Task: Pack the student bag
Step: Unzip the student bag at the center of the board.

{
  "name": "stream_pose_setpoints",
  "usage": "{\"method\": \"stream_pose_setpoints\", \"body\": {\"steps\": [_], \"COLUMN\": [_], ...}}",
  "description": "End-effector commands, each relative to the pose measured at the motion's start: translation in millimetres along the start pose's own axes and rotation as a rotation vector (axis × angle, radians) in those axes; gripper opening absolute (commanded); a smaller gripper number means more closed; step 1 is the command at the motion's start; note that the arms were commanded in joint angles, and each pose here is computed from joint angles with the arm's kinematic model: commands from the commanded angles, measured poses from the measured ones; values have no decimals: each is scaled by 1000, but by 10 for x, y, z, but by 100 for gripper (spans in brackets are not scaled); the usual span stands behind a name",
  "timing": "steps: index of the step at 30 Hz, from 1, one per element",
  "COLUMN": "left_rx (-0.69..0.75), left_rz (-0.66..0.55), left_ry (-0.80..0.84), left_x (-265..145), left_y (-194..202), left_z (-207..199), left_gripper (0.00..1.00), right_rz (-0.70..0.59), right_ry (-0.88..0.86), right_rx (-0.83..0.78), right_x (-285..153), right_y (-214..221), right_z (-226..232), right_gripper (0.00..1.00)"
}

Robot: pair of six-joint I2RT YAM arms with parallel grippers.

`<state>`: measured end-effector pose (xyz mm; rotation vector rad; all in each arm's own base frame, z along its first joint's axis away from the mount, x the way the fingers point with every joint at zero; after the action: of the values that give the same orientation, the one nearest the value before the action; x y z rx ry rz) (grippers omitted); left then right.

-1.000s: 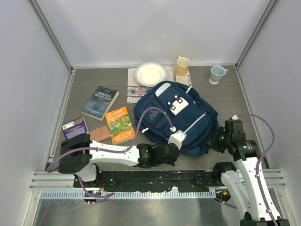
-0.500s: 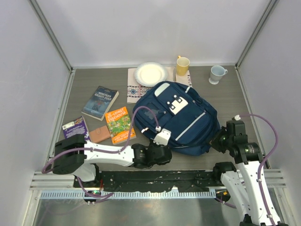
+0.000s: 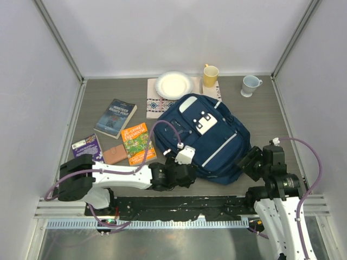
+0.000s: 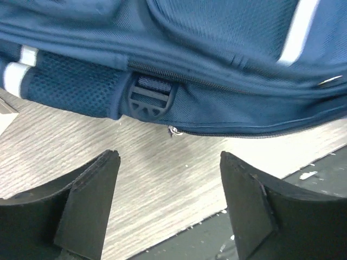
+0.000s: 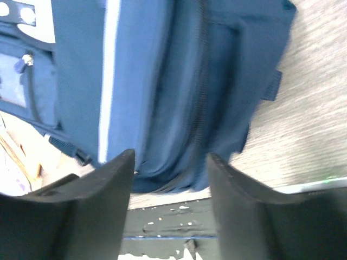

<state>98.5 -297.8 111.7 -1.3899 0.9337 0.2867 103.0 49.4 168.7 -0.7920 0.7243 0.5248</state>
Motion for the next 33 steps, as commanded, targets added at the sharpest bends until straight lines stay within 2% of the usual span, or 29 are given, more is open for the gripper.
{"method": "stream_pose_setpoints", "body": {"steps": [1, 4, 5, 7, 10, 18, 19, 20, 21, 28, 33], "left_rx": [-72, -121, -129, -152, -159, -328, -353, -383, -410, -482, -504], "left_rz": [-53, -100, -121, -160, -200, -110, -101, -94, -93, -60, -29], "left_ry": [161, 210, 207, 193, 128, 31, 40, 55, 58, 157, 152], "left_x": [-253, -429, -467, -575, -624, -336, -302, -235, -188, 78, 246], "left_y": [-230, -350, -387, -470, -550, -479, -469, -436, -455, -516, -520], "left_z": [-124, -76, -44, 47, 192, 448, 457, 455, 485, 394, 336], "left_gripper": [82, 91, 96, 99, 100, 100, 100, 100, 99, 100, 100], "right_rz": [-111, -175, -229, -259, -279, -356, -308, -331, -301, -232, -88], "right_ry": [-56, -11, 22, 46, 81, 249, 246, 196, 182, 215, 232], "right_rx": [10, 2, -1, -17, -55, -246, -280, -304, -341, -285, -272], "right_x": [-125, -251, -320, -361, -289, 166, 329, 430, 529, 1081, 1497], "right_y": [-128, -247, -342, -442, -619, -1355, -1368, -1452, -1461, -1630, -1516], "right_z": [87, 90, 87, 114, 178, 372, 393, 476, 486, 342, 179], "right_gripper": [76, 83, 84, 84, 86, 94, 94, 93, 94, 94, 94]}}
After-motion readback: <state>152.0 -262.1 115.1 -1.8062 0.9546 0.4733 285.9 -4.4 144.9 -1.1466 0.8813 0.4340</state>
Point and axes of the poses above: each gripper's point midway between its finger pads, its own x axis out along the fingers, its own z axis along the line the jaws close on, y = z × x, the point moved 6 cm from there along -x, back along the fingers, and after that the axes turned 6 degrees about -x, right-handed, at the moved point
